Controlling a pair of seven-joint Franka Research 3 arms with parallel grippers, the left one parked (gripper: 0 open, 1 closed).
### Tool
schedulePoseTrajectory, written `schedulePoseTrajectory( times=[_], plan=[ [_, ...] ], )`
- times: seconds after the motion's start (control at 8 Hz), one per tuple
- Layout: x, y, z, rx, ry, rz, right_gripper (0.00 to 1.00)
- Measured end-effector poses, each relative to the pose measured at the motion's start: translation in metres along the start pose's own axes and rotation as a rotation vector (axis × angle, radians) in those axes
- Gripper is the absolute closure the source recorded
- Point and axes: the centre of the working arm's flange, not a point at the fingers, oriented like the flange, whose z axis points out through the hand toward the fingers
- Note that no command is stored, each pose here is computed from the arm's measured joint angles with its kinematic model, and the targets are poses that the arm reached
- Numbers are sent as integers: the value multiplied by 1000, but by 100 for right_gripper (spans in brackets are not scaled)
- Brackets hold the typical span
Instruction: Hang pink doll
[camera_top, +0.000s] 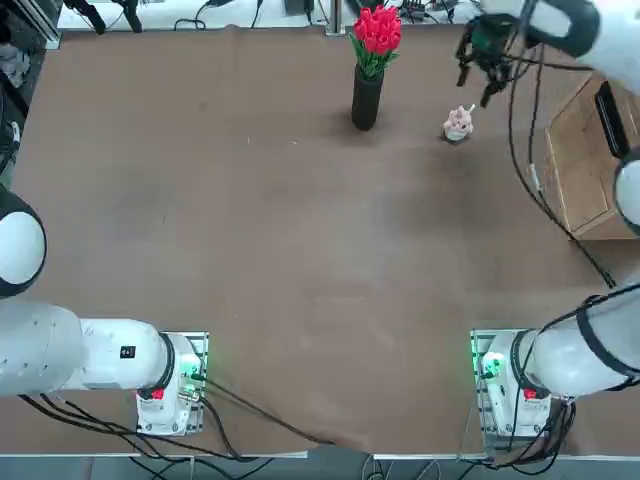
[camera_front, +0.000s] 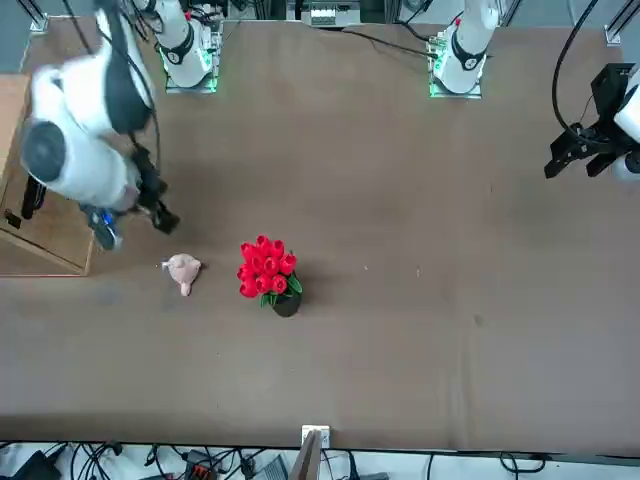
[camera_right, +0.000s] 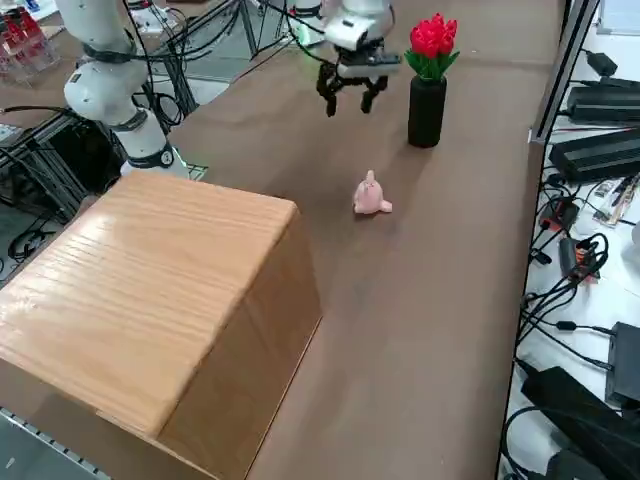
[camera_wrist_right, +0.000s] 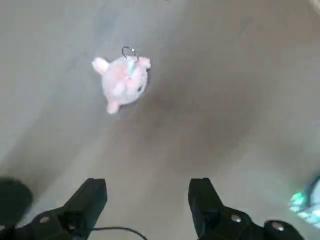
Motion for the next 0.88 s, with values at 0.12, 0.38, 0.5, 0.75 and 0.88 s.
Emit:
schedulePoseTrajectory(
  times=[0.12,0.38,0.5,0.75,0.88],
  plan=[
    [1,-12,23,1,2,80,0],
    [16,-20,45,17,8,210,0],
    [25,-20,52,23,9,272,0],
    [32,-22,72,43,13,355,0],
    [32,-22,88,62,17,386,0]
  ],
)
